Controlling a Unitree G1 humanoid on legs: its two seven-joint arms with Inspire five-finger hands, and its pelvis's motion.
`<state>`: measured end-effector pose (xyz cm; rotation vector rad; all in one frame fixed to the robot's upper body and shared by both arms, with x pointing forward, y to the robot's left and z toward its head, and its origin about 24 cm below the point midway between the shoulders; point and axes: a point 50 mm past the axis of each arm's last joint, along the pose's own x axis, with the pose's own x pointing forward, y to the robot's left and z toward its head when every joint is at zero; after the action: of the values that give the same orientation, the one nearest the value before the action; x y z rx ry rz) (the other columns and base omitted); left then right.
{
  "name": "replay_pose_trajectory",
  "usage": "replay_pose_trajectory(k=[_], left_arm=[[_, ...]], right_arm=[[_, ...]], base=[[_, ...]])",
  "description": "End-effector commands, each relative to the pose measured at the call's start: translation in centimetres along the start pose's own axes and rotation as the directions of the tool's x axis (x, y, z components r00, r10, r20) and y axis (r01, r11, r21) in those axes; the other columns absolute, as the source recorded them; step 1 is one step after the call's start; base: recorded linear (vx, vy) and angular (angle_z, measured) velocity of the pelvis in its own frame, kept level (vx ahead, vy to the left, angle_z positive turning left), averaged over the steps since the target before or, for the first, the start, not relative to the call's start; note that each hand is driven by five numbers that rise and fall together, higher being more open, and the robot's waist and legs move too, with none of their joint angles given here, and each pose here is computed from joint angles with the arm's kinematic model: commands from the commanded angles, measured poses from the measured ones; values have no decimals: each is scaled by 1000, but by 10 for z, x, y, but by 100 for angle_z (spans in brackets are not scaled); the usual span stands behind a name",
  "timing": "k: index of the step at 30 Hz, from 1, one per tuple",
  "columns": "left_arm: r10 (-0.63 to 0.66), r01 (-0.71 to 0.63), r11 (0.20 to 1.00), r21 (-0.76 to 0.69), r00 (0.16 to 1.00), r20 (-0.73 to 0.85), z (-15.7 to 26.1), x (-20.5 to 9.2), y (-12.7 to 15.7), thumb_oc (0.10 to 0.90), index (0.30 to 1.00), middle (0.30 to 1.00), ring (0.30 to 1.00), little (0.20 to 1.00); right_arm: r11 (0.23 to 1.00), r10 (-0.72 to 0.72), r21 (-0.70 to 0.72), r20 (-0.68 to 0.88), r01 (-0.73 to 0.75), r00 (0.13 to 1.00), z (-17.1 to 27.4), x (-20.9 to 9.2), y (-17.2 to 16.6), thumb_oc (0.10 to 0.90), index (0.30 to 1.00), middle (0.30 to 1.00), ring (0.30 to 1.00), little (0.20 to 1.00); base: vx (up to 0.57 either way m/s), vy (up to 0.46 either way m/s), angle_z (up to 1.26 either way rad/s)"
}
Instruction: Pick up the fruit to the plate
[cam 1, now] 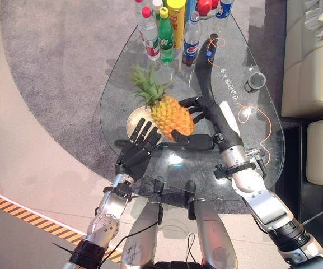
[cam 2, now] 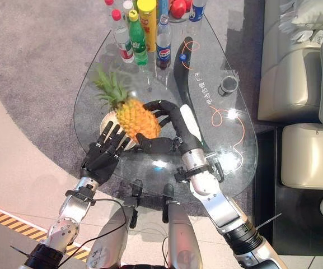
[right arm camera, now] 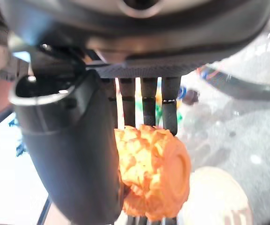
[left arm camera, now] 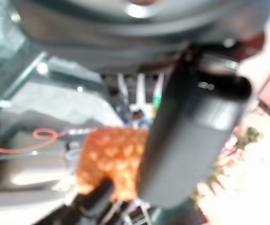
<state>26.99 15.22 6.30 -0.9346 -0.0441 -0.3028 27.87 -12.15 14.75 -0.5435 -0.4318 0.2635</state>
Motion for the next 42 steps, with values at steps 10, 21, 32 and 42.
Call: replay_pose_trajectory(k=[10,21,32,42], left_arm=[[-448,459,888,-9,870,205,44,8,-81,800,900,900,900,900],[-545,569,819,-69,810,216,48,5,-104,800,900,900,900,900],[-464,474,878,-66,878,119,32,13,-99,800,900,900,900,900],[-400,403,915,-13,911,96,29,13,-87,800,900,900,900,900]], right_arm=[[986,151,-6,432,-165,889,86,4,5,100,300,300,300,200],[956,289,-86,422,-279,859,87,3,17,100,300,300,300,200],[815,460,-21,631,-579,624,122,-8,34,100,300,300,300,200],[708,579,-70,627,-703,521,123,-15,45,100,300,300,300,200]], base=[[0,0,0],[0,0,0],[0,0,0],[1,3,1]])
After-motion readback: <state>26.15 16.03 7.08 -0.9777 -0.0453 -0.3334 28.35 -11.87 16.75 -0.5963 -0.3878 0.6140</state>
